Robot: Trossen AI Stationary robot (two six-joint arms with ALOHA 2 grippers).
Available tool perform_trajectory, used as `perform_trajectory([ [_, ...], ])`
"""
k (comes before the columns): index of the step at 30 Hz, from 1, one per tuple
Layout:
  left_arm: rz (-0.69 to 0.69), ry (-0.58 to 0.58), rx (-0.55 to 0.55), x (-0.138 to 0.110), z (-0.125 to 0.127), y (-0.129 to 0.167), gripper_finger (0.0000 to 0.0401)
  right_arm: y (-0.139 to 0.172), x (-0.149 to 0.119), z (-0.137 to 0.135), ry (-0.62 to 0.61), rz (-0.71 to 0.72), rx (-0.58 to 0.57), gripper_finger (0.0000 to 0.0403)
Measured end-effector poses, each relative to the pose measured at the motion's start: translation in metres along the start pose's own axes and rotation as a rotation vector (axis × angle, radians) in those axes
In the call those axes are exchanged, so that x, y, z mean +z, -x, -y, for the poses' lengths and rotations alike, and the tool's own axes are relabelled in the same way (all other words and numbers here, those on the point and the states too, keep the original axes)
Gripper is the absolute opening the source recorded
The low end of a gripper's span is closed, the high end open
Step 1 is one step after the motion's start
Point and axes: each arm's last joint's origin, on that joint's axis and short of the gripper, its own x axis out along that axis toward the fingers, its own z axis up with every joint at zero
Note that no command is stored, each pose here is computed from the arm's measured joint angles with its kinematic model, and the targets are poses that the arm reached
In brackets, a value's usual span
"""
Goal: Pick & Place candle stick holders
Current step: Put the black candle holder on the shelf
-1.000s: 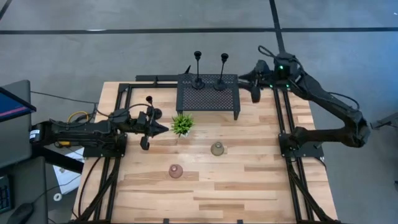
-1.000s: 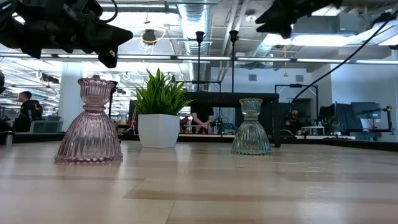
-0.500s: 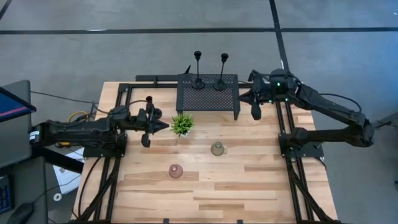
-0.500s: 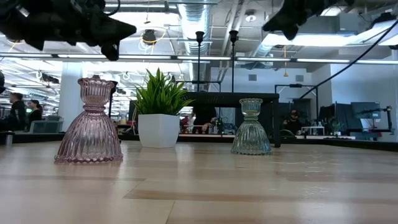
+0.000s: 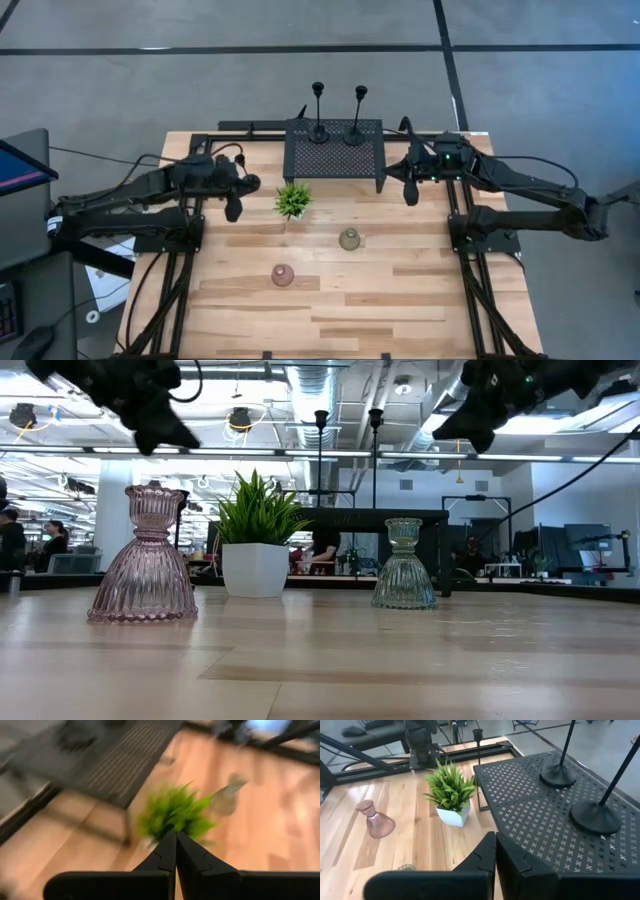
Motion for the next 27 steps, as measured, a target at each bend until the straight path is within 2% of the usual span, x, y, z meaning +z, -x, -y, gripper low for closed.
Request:
perform_trajectory([
  [4,-0.1,0.064,0.155,-0.003,-0.004,0.009,0.0003,-0.003,-0.006,0.001,0.001,0.007,-0.003,0.0],
  [12,-0.173,0.175,0.35,-0.018,-0.01,0.005,0.0003,-0.005,-0.004,0.001,0.005,0.022,-0.006,0.0],
  [18,-0.195,0.174,0.359,-0.018,-0.01,-0.002,0.0003,-0.005,-0.004,0.001,0.005,0.023,-0.006,0.0],
  [27,-0.312,0.147,0.375,-0.022,-0.01,-0.024,0.0004,-0.005,-0.004,0.001,0.016,0.022,-0.006,0.0],
])
